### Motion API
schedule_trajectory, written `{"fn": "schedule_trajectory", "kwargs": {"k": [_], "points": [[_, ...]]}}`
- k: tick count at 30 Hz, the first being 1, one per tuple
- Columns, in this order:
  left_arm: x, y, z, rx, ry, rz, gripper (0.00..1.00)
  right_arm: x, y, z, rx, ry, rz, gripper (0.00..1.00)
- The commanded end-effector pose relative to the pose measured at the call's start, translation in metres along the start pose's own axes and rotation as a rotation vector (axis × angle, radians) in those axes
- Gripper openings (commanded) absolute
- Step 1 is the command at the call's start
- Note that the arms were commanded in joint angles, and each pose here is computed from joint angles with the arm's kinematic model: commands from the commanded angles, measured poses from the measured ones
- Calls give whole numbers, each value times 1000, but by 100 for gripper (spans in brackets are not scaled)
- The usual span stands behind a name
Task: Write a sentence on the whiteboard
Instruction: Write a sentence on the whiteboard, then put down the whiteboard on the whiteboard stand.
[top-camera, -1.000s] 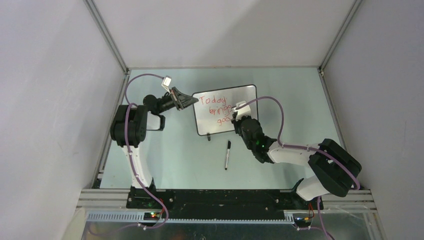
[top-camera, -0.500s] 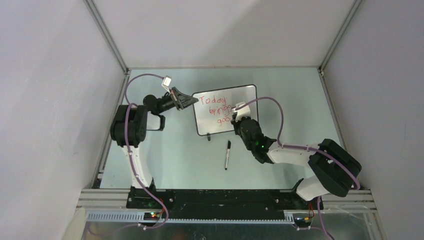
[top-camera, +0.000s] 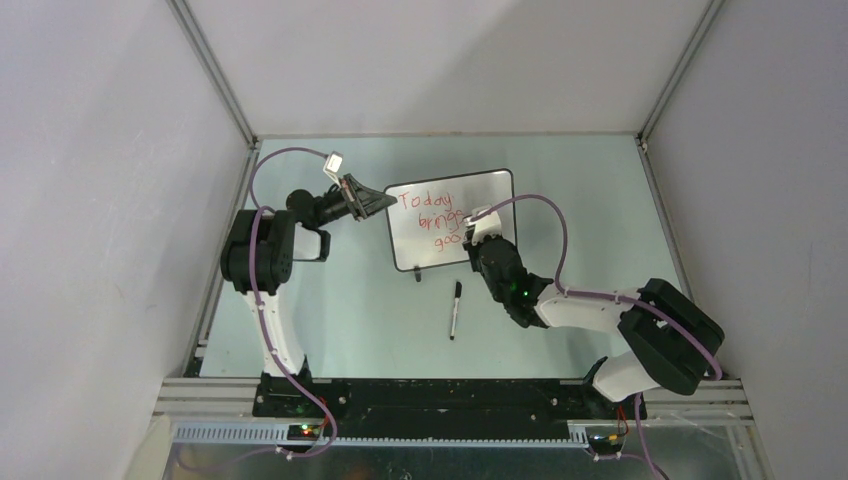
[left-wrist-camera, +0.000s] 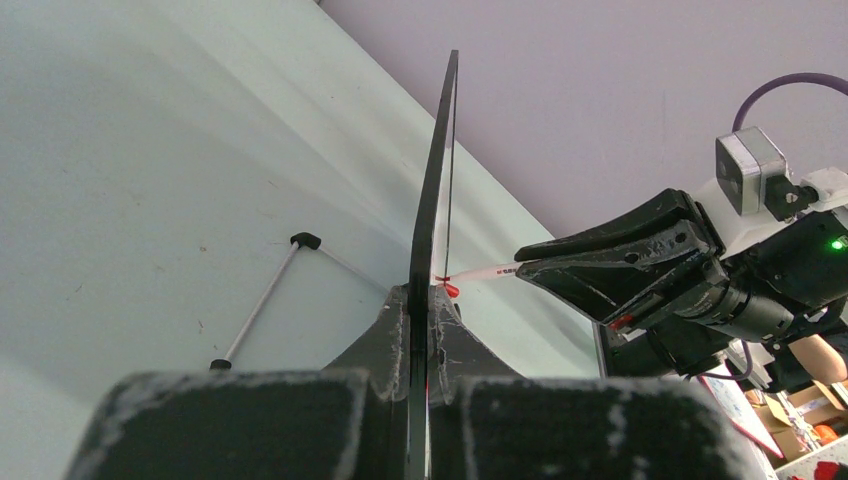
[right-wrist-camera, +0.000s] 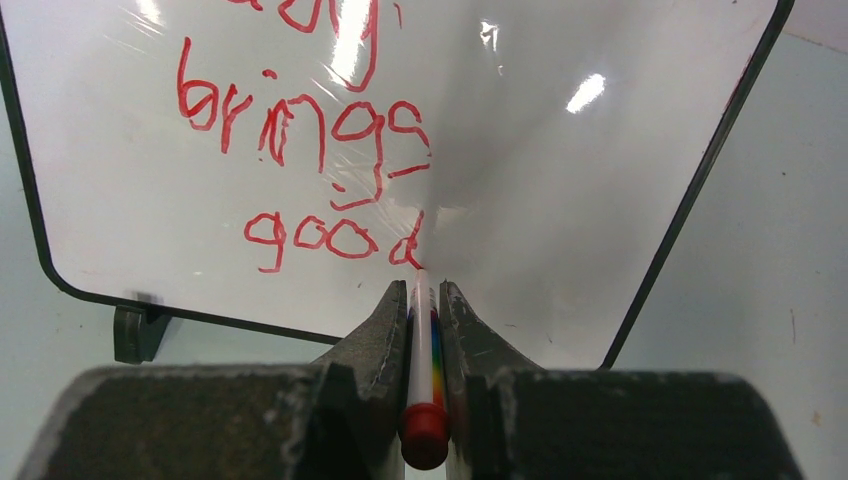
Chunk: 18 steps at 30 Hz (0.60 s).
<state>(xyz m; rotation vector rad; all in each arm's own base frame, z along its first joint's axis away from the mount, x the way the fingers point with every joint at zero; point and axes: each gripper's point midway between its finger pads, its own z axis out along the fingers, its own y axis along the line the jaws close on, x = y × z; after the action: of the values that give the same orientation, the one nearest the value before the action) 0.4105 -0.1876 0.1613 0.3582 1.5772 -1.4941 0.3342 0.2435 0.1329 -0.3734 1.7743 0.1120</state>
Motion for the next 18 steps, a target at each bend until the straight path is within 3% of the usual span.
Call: {"fn": "schedule_trajectory", "kwargs": {"k": [1, 8, 18], "points": [[-10, -8, -2, 22, -18, 89, 0, -9, -9, -4, 41, -14, 17, 0], [-10, -9, -2, 22, -17, 95, 2, -44, -5, -28, -53, -107, 94, 0], [-10, -12, -4, 22, -18, 108, 33, -60, -12, -52, -79, -131, 165, 0]]}}
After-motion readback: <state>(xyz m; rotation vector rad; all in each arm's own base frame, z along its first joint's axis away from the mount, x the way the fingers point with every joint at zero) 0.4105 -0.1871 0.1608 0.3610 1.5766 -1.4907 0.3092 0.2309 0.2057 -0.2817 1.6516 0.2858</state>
